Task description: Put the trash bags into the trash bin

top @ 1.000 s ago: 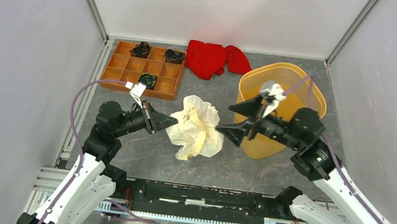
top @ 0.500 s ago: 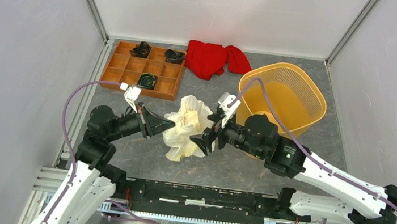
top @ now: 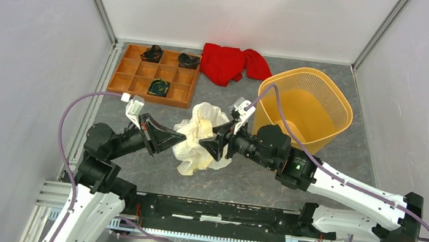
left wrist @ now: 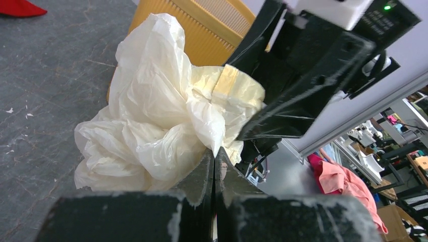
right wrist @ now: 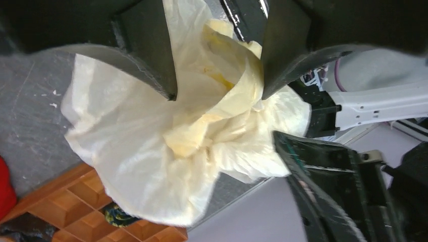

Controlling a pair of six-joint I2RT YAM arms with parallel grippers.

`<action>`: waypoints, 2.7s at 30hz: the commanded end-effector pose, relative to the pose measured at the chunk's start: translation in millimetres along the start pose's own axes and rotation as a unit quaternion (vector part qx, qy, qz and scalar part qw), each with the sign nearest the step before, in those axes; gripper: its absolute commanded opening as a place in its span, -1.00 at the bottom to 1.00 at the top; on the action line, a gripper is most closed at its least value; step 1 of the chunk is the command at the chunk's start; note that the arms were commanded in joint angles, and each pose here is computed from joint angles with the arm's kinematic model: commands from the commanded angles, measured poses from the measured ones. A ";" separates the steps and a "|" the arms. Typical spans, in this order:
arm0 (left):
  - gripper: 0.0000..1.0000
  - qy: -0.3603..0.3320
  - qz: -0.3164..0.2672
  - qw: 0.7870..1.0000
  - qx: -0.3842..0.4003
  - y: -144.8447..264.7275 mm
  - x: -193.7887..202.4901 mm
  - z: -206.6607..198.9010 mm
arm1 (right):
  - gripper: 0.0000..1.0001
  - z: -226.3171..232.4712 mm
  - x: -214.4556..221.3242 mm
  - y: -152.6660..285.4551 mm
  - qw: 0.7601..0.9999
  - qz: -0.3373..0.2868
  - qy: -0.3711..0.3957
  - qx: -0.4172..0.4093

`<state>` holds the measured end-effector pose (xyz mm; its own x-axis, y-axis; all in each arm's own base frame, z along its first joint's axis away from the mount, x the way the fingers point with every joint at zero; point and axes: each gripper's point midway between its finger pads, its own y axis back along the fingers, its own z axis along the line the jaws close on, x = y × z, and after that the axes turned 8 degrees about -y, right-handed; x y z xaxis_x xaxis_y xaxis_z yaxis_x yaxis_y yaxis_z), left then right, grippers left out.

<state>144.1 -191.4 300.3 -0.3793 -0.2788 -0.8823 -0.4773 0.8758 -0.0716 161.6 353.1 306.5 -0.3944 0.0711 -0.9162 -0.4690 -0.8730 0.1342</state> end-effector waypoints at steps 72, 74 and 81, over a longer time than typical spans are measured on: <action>-0.95 -0.016 0.125 0.941 -0.315 -43.4 62.7 77.2 | -0.59 -73.1 -18.4 -2.6 0.904 -0.156 -0.322 0.234; -0.96 -0.020 0.123 0.941 -0.315 -37.5 53.8 72.7 | -0.29 -76.3 -19.4 1.3 0.922 -0.149 -0.265 0.239; -0.96 -0.025 0.123 0.950 -0.286 -16.9 31.9 47.9 | 0.57 -48.2 -34.3 24.6 0.986 -0.105 -0.001 0.129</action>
<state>185.3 -204.9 223.2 -0.5391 -0.0715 -0.8392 -0.7326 0.5315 0.4253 218.2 308.0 283.3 -0.4538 0.4279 -0.7817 -0.8208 -0.5422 0.1797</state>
